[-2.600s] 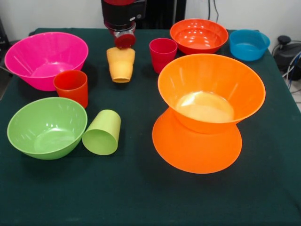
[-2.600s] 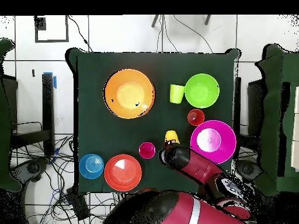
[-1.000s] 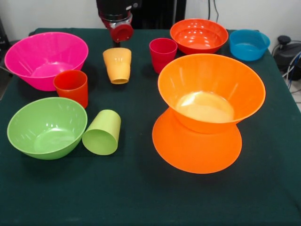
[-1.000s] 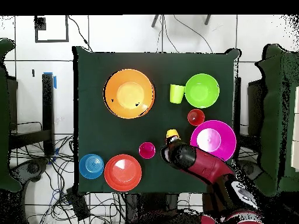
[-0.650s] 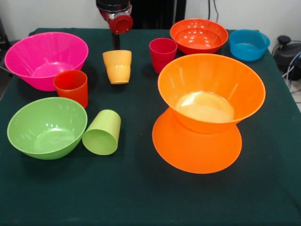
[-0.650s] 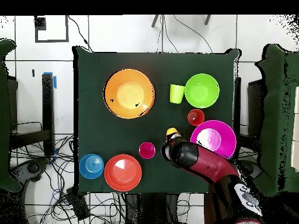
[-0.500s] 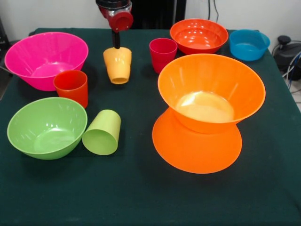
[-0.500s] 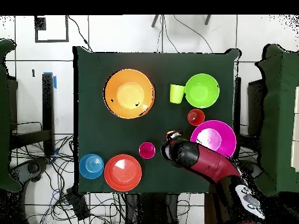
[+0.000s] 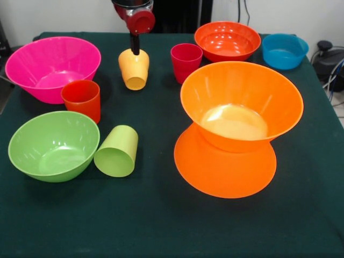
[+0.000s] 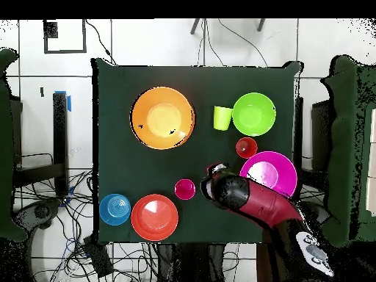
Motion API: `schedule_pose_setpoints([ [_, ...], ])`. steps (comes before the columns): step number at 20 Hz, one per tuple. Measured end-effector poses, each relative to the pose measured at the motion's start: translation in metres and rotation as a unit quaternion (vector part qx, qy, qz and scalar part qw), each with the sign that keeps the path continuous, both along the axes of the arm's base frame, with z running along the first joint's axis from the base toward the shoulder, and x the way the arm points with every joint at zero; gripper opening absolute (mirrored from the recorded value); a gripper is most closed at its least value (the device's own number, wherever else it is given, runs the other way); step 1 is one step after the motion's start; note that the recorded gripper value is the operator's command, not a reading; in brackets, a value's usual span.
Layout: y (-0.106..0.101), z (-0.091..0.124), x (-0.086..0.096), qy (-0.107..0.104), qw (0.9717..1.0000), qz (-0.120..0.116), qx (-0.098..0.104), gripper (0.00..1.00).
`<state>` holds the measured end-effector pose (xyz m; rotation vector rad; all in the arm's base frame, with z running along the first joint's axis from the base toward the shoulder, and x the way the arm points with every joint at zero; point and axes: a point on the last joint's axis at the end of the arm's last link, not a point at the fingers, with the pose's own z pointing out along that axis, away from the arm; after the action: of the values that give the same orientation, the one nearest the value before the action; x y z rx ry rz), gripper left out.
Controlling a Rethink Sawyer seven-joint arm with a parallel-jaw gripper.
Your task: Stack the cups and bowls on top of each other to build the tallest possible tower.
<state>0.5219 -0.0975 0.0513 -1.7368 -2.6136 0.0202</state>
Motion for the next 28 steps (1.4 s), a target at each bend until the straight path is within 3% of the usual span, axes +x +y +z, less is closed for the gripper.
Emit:
schedule_pose_setpoints([
  [19, 0.009, 0.002, 0.003, -0.003, 0.9999, 0.012, 0.001, 0.0],
  [22, 0.009, 0.009, 0.004, -0.009, 0.9996, 0.027, -0.005, 0.0],
  [28, 0.001, 0.013, -0.002, 0.005, 0.9972, 0.074, -0.007, 0.0],
])
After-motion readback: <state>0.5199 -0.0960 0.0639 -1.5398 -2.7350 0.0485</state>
